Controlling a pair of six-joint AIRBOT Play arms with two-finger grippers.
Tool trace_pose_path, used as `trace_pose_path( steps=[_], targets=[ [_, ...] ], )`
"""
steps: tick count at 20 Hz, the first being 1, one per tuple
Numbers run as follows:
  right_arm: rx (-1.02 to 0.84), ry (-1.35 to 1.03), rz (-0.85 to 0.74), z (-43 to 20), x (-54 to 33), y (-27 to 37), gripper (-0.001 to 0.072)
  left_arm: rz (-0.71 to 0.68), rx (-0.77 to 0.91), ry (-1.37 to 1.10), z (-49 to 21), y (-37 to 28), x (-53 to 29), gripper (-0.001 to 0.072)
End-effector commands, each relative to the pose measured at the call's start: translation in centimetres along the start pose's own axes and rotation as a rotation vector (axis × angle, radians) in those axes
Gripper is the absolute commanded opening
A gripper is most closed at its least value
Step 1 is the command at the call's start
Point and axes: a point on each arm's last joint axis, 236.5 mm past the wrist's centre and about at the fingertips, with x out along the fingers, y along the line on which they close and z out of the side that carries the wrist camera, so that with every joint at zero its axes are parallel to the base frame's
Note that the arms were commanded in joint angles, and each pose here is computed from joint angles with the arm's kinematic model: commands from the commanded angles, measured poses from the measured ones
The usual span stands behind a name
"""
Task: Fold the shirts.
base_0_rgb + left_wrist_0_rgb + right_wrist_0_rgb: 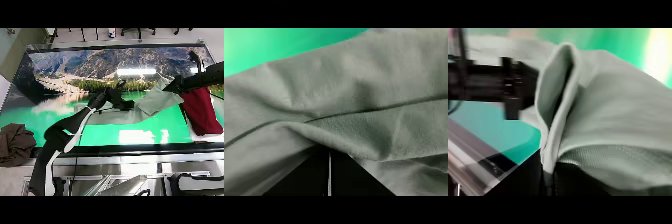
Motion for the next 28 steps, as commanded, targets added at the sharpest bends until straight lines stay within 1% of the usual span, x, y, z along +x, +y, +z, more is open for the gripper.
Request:
trace_pose_path(
  steps=[1, 4, 7, 10, 12, 15, 18, 20, 21, 22, 23, 24, 25, 26, 28],
  targets=[
    [-0.039, -0.004, 0.018, -0.3, -0.5, 3.0, 0.0019, -0.054, -0.001, 0.025, -0.4, -2.3, 2.2, 0.0013],
    [-0.027, 0.001, 0.020, -0.4, -0.2, 3.1, 0.0019, -0.049, -0.038, 0.052, -0.7, -1.8, 1.4, 0.0014],
    [-0.032, 0.009, 0.024, -0.5, 0.1, 3.5, 0.0019, -0.051, -0.040, 0.060, 0.3, -1.2, -3.0, 0.0014],
    [-0.010, 0.024, 0.031, -0.7, 0.7, 4.1, 0.0019, -0.051, 0.037, 0.019, 2.3, 0.0, -12.7, 0.0014],
    [-0.006, 0.042, 0.044, -0.9, 1.8, 5.4, 0.0018, -0.034, 0.043, -0.050, 2.9, 1.7, -20.3, 0.0013],
    [-0.031, 0.025, 0.080, -0.3, 5.5, 9.7, 0.0019, 0.025, -0.004, -0.246, 3.0, 5.2, -32.2, 0.0013],
    [-0.074, -0.082, 0.142, 1.0, 11.4, 17.1, 0.0019, 0.103, -0.069, -0.443, 1.0, 8.4, -42.1, 0.0013],
    [-0.127, -0.174, 0.184, 1.0, 17.1, 22.6, 0.0019, 0.158, -0.104, -0.547, -1.0, 10.2, -46.5, 0.0013],
    [-0.147, -0.221, 0.198, 0.5, 20.5, 24.9, 0.0020, 0.180, -0.130, -0.583, -2.3, 11.0, -47.9, 0.0013],
    [-0.157, -0.265, 0.203, -0.5, 24.7, 26.6, 0.0035, 0.195, -0.151, -0.599, -3.7, 11.5, -48.4, 0.0014],
    [-0.168, -0.287, 0.196, -2.4, 28.8, 27.6, 0.0198, 0.204, -0.175, -0.603, -5.1, 12.0, -48.3, 0.0013],
    [-0.149, -0.276, 0.184, -4.6, 32.5, 27.6, 0.0486, 0.206, -0.197, -0.603, -6.3, 12.3, -47.8, 0.0013],
    [-0.125, -0.240, 0.171, -6.6, 35.0, 27.1, 0.0607, 0.206, -0.213, -0.602, -7.5, 12.4, -47.0, 0.0013],
    [-0.110, -0.180, 0.156, -7.9, 36.0, 26.1, 0.0604, 0.203, -0.215, -0.605, -8.3, 12.3, -46.4, 0.0014],
    [-0.097, -0.087, 0.142, -7.1, 33.5, 24.2, 0.0604, 0.214, -0.208, -0.627, -9.7, 12.1, -45.9, 0.0014]
  ],
)
